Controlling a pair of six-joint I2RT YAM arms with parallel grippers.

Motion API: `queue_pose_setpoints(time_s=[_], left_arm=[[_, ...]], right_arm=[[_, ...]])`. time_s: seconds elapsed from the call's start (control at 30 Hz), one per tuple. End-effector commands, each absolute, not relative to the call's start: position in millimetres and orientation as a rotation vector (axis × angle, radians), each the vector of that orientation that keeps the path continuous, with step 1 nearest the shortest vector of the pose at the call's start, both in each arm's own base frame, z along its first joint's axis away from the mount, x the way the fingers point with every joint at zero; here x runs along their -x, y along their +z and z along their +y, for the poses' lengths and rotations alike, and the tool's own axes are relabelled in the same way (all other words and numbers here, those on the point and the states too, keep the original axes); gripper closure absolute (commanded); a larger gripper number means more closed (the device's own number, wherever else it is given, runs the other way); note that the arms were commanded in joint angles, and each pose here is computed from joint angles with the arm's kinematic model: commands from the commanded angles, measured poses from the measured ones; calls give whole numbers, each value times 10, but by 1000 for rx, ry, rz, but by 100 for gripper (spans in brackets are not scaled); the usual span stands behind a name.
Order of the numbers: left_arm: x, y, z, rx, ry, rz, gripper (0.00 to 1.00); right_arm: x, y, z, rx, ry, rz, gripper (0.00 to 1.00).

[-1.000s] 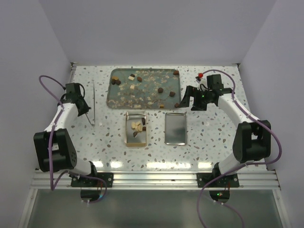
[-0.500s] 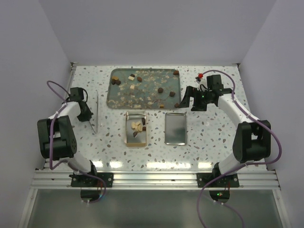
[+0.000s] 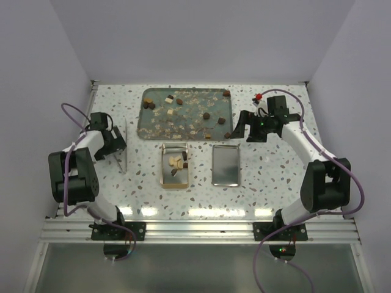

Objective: Pack the chocolate

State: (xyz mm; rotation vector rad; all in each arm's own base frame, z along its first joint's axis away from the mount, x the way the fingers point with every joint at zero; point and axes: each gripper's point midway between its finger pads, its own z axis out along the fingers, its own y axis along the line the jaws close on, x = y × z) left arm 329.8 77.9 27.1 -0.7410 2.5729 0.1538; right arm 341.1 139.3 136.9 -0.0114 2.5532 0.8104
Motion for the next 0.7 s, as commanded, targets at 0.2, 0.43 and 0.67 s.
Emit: queue_pose_setpoints(time_s=[0.2,0.43,0.67], left_arm=[[-3602,1218,865,631,124,2339,0],[-3791,2216,632,483,-59,2136,0],[-3689,2841,294,298,-228,1990,0]], right_arm=[[-3400,1632,1334,53,750,2467,6],[-3382,1595,1169,46,601,2485,6],[-3226,1297,1174,99,366,2589,14]])
